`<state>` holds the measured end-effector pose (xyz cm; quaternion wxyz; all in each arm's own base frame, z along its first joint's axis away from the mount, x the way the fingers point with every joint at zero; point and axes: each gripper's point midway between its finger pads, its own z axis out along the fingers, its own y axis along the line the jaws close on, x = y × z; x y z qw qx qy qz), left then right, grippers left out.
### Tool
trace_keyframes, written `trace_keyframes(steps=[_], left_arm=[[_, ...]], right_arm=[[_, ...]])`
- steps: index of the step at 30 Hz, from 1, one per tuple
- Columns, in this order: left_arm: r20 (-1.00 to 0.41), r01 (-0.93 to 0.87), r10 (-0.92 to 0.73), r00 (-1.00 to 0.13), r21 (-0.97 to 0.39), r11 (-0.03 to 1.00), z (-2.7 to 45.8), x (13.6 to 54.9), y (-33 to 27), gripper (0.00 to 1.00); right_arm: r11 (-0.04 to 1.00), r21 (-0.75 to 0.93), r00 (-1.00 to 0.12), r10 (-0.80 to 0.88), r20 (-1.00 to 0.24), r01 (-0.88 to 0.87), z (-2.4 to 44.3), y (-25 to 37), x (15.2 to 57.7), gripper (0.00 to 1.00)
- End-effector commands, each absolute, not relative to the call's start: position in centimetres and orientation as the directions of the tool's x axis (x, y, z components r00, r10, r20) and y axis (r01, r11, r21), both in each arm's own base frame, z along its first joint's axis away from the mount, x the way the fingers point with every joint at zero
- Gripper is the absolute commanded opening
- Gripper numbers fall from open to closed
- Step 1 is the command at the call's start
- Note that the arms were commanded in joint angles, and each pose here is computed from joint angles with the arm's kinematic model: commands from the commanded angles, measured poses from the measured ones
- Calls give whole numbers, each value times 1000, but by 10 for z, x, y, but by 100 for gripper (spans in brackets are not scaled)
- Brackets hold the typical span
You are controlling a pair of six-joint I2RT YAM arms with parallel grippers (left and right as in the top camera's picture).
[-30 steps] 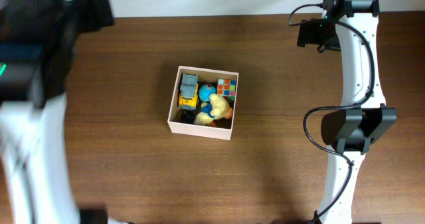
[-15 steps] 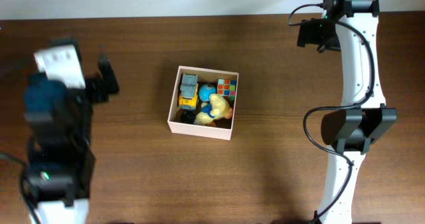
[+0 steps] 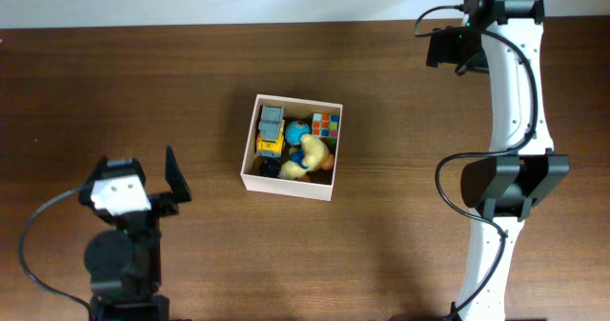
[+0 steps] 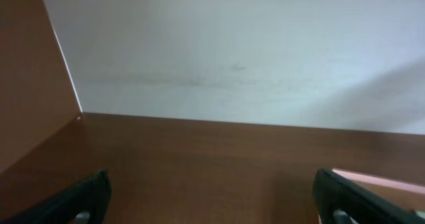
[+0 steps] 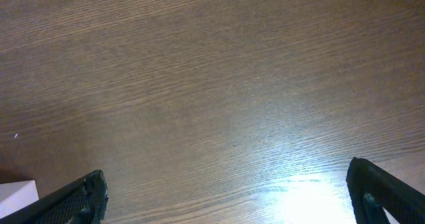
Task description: Pack container
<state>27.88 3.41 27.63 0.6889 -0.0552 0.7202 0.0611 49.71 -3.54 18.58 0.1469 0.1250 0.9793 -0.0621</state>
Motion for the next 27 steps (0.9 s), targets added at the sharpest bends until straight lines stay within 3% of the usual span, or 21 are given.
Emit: trace_keyframes(steps=[1,19,27], left_arm=[[-1000,-158,12,3,11,987,270,268,33,99],[-993,-198,-55,104,-75,977,229,242,44,99],[-998,-205,-65,15,-67,977,201,238,43,99]], right_arm=[[955,-92,-920,240,-311,281,189,-39,496,99],[955,-92,-920,240,-311,281,189,-39,496,99],[955,-92,-920,240,-311,281,189,-39,496,99]])
